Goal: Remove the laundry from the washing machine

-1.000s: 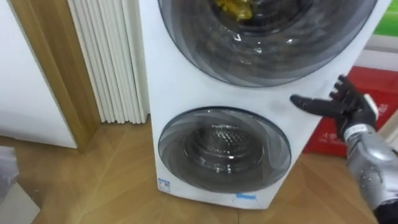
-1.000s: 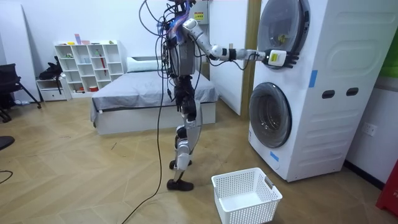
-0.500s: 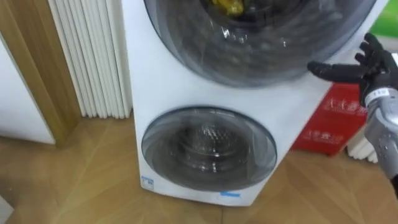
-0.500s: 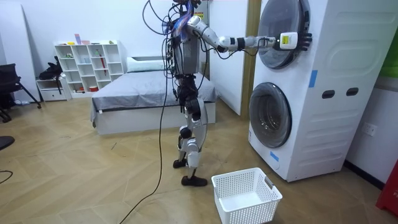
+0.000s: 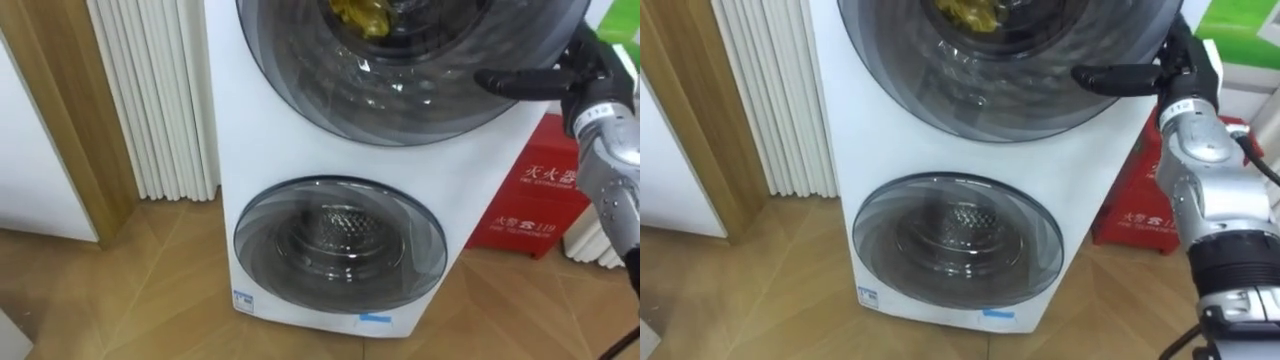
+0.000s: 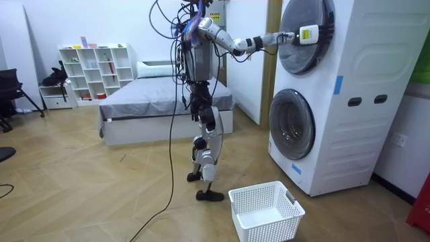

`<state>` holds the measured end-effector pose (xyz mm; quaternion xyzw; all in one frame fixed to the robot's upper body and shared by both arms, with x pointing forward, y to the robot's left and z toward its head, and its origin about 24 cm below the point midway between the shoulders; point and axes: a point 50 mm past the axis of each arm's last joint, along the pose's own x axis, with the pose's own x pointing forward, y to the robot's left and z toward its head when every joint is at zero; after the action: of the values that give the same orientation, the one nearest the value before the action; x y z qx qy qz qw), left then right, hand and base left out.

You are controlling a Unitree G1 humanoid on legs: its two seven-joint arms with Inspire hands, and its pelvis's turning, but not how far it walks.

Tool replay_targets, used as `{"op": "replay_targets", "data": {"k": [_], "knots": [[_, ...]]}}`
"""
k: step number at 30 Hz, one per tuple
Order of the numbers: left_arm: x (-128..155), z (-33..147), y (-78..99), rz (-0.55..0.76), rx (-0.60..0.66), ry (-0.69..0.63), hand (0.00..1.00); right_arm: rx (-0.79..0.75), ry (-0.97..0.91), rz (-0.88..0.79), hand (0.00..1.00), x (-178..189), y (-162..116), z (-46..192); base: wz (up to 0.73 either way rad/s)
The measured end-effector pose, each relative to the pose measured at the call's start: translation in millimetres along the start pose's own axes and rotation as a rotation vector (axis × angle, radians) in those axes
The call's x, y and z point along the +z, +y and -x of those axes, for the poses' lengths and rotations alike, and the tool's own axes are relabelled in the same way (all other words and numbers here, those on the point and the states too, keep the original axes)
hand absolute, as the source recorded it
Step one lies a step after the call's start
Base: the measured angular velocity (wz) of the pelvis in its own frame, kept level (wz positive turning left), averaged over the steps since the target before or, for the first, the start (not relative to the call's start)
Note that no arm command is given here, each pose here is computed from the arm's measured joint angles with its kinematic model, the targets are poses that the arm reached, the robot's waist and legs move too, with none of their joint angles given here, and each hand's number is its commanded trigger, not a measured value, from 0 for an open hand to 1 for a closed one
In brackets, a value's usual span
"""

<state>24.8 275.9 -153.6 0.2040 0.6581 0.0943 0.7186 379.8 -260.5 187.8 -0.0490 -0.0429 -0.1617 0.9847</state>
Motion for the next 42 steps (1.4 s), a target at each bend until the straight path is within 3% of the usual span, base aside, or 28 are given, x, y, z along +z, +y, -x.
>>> {"op": "replay_targets", "data": {"k": [14, 24, 37, 42], "knots": [[13, -0.2, -0.5, -0.021, 0.004, -0.051, 0.00, 0.019, -0.155, 0.040, 0.00, 26, 10, 15, -0.06], [16, -1.0, -2.2, -0.030, -0.005, -0.065, 0.00, 0.072, -0.283, 0.134, 0.00, 17, 14, 63, -0.07], [-3, 2.1, -17.6, -0.062, -0.047, -0.065, 0.00, 0.240, -0.384, 0.062, 0.00, 2, 19, 129, 0.00], [-1, 2.5, -16.9, -0.062, -0.046, -0.101, 0.00, 0.330, -0.404, 0.061, 0.00, 1, 24, 139, -0.04]]}}
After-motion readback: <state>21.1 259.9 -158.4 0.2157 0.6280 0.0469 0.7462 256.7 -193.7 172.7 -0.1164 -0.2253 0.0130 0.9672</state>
